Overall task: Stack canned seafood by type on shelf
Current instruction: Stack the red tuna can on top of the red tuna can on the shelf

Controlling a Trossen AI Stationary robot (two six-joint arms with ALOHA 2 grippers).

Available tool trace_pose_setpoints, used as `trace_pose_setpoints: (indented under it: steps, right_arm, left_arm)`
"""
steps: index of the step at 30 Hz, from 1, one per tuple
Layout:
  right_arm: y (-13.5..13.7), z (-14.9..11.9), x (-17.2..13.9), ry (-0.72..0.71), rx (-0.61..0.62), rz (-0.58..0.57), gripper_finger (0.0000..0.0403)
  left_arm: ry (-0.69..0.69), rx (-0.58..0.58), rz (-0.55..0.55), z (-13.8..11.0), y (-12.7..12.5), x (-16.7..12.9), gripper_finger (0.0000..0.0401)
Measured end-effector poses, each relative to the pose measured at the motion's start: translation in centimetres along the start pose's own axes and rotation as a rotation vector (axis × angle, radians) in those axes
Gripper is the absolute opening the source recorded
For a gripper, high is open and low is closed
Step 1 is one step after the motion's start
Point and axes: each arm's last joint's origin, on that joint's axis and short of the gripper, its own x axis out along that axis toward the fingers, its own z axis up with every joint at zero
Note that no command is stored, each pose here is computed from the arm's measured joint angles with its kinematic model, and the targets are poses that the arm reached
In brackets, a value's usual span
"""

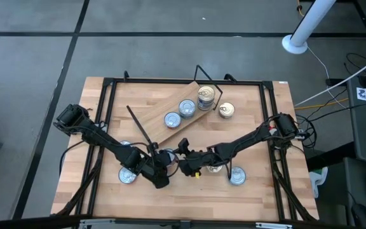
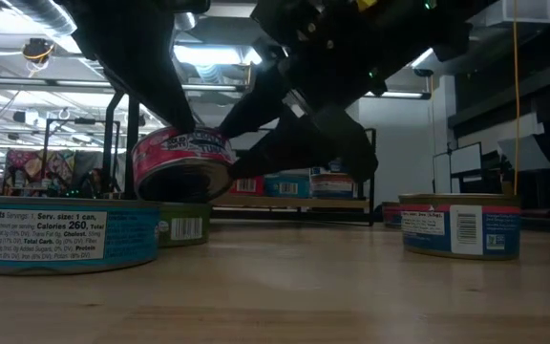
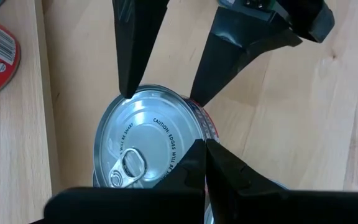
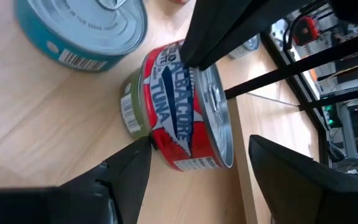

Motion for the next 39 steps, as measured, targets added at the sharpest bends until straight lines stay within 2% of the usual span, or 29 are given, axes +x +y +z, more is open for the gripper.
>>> trace_pose_setpoints:
  steps: [17,20,29,39]
  right_arm:
    - [0.27,-0.31,0.01,-0.023,0.018,-0.016,0.0265]
    - [0.27,-0.3,0.01,-0.024,0.018,-0.015,0.0243]
    - [0.46,-0.3,0.0,-0.041,0.003,0.019,0.0136]
    - [0.45,-0.44,0.05,-0.02,0.003,0.014,0.0102]
  left_arm:
    - [-0.017,-0.013,-0.016,0.2,-0.16,-0.01,0.0]
    - [-0.017,-0.013,-0.016,0.2,-0.16,-0.01,0.0]
    - [-0.03,0.017,-0.012,0.34,-0.16,-0.14,0.0003]
    - [-0.017,0.019,-0.022,0.24,-0.21,-0.03,0.004]
